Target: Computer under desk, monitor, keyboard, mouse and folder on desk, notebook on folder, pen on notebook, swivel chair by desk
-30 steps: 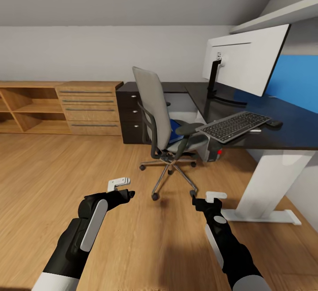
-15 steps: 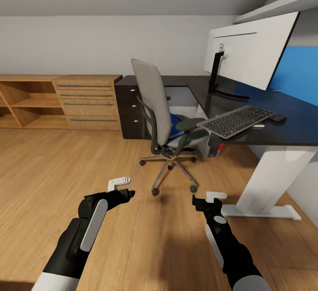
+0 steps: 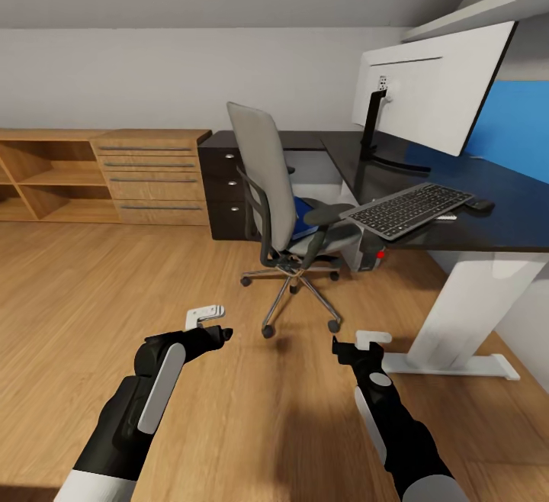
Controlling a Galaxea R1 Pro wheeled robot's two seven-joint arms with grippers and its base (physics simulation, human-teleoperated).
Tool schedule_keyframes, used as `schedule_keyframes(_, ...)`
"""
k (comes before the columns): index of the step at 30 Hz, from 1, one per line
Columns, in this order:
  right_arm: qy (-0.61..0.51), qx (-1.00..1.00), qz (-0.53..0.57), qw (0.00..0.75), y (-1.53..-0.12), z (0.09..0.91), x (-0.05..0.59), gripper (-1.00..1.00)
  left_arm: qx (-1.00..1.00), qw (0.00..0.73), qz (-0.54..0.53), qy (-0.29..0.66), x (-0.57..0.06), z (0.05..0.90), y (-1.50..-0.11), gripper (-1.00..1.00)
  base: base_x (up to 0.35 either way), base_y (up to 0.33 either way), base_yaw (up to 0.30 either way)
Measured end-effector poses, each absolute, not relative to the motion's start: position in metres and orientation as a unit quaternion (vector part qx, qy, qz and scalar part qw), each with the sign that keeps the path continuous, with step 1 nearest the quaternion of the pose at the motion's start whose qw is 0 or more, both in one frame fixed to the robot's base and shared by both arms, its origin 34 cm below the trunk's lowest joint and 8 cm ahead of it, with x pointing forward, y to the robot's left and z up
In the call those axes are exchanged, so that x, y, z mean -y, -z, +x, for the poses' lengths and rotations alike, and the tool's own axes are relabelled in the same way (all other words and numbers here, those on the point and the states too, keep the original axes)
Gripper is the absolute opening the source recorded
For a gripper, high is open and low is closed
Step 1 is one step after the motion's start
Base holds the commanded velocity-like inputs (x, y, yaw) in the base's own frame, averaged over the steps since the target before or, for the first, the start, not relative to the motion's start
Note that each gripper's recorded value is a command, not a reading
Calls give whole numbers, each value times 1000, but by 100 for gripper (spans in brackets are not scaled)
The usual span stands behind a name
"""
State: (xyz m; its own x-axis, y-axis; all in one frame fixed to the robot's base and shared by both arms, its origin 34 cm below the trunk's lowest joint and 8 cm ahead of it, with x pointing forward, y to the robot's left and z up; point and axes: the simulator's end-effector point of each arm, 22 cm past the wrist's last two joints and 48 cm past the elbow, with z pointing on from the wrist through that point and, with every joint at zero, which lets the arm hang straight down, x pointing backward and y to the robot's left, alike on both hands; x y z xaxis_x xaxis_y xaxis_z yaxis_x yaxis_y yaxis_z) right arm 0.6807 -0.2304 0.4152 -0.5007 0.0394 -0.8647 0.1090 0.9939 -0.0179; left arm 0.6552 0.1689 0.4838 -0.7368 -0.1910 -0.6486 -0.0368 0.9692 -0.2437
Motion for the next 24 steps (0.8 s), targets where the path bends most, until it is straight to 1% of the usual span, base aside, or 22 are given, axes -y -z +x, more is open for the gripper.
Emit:
schedule_keyframes(4, 36, -869, 39, 491, -397, 678, 228, 100, -924, 362, -63, 108, -169, 657, -487, 100, 0, 0, 0)
schedule_keyframes(6, 38, -870, 38, 490, -399, 691, 230, 100, -922, 366, -63, 109, -169, 656, -489, 100, 0, 0, 0)
schedule_keyframes(7, 40, -870, 37, 491, -404, 706, 233, 100, -921, 368, -63, 111, -169, 653, -490, 100, 0, 0, 0)
schedule_keyframes(8, 54, -872, 43, 485, -401, 734, 254, 100, -914, 383, -64, 119, -168, 640, -500, 100, 0, 0, 0)
schedule_keyframes(9, 55, -859, 43, 508, -433, 767, 257, 100, -913, 385, -64, 121, -168, 638, -502, 100, 0, 0, 0)
schedule_keyframes(17, 62, -855, 50, 513, -432, 776, 270, 100, -908, 391, -57, 141, -159, 630, -507, 100, 0, 0, 0)
schedule_keyframes(24, 63, -840, 55, 537, -442, 782, 275, 100, -907, 391, -56, 145, -158, 629, -507, 100, 0, 0, 0)
